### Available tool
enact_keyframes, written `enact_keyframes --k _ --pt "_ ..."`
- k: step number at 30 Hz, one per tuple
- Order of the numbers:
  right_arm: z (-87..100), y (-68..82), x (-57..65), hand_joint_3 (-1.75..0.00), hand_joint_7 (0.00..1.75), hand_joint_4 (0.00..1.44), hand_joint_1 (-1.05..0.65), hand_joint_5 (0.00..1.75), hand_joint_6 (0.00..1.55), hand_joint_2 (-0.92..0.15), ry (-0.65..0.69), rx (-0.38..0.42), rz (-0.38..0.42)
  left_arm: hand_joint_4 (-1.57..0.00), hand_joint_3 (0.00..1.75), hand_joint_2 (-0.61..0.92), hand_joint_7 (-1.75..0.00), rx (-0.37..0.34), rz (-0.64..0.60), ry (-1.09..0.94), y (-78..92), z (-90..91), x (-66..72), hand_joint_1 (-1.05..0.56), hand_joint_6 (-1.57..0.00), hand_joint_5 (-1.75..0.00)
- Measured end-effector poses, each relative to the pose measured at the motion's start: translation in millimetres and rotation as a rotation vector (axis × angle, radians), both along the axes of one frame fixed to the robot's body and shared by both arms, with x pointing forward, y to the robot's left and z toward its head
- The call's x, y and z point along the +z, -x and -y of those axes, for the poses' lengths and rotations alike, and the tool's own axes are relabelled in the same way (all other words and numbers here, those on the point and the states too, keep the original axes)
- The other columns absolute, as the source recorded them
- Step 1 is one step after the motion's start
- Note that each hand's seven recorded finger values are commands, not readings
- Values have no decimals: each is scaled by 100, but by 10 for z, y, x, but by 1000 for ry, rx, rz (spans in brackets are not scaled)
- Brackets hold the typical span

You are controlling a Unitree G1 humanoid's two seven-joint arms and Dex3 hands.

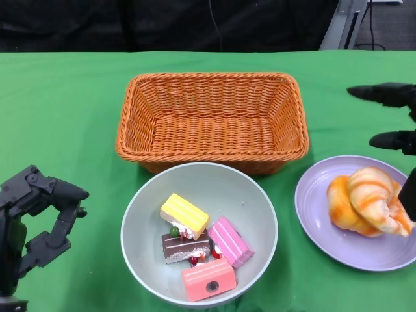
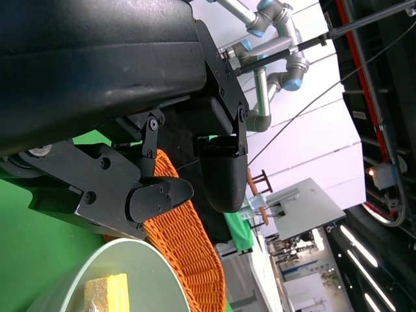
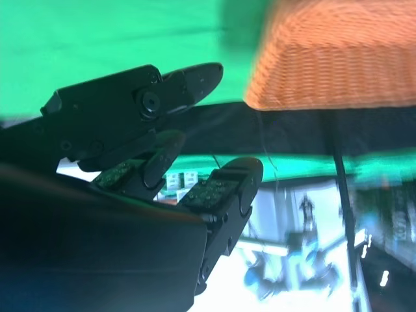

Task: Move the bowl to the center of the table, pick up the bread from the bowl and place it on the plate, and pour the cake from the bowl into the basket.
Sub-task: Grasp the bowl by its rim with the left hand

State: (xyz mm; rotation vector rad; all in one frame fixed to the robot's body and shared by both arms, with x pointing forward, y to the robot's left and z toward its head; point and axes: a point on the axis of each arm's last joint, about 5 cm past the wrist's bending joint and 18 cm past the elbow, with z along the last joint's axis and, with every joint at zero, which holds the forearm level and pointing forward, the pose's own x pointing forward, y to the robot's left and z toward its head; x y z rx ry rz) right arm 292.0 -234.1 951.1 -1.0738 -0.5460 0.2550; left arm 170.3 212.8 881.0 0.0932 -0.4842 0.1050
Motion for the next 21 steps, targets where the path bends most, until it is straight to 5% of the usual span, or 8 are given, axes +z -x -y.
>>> enact_keyframes --k 6,11,17,19,21 --pt "29 54 -42 -2 2 93 -24 3 70 -92 -254 21 -95 -74 72 73 -113 0 -2 -2 0 -1 -5 0 -77 -142" --pt "23 135 -100 -18 10 102 -12 8 89 -92 -632 85 -241 -74 71 74 -114 -2 -9 1 -5 2 -24 0 -77 -142" --pt "23 342 -157 -22 11 106 -9 14 91 -92 -969 109 -354 -74 71 73 -116 -7 -7 -5 -18 -6 -21 -1 -77 -144" --pt "26 379 -161 -23 14 78 -10 70 88 -92 -1033 120 -383 -74 71 72 -116 -12 -8 -6 -22 -5 -24 -1 -77 -145" --pt "32 404 -155 -22 17 65 -11 96 87 -92 -1059 128 -399 -74 70 72 -116 -14 -7 -8 -22 -4 -27 -2 -77 -145"
